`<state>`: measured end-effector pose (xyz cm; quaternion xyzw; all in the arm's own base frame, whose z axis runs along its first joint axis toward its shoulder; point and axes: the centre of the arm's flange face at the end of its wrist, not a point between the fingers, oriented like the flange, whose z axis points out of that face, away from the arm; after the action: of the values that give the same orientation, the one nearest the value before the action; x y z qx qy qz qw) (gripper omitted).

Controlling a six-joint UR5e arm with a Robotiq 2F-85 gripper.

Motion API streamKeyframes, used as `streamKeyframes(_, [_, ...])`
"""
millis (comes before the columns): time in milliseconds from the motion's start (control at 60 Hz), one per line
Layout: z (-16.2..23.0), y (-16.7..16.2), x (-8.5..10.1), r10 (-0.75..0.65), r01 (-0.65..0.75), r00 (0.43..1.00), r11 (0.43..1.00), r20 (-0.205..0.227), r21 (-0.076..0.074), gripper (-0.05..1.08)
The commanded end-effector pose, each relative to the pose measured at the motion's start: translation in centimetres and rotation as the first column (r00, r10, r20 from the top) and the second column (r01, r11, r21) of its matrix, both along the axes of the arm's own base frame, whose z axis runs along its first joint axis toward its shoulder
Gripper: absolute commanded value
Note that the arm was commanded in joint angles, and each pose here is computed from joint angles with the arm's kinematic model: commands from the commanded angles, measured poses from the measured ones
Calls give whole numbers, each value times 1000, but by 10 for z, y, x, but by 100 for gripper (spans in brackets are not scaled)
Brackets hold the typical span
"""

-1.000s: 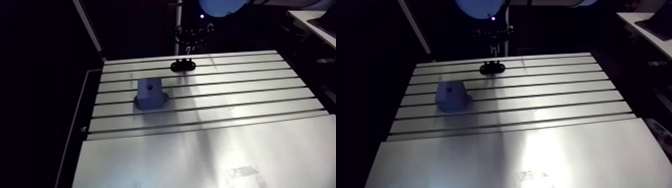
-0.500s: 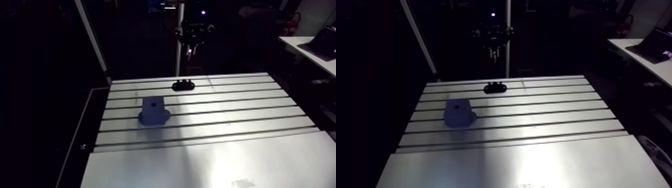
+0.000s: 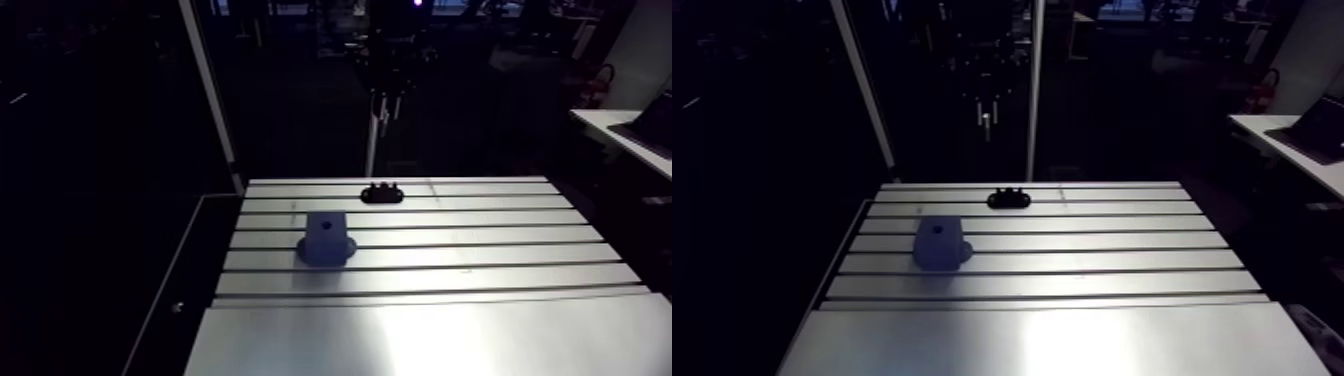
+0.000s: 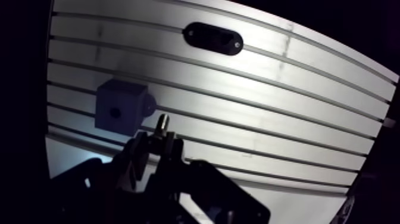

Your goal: Pick up the M10 bolt and insert it into the hex recess until seated.

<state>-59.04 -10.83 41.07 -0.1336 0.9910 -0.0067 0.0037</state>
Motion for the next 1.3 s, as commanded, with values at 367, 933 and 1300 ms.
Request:
streamKeyframes(367, [0,-59,13,271,-270,958,963,93,-16,74])
streamKeyframes(933, [-43,-103,8,348,-362,922,930,170,61,74])
streamKeyframes(1300, [-61,-115,4,342,-356,921,933,190,48,74])
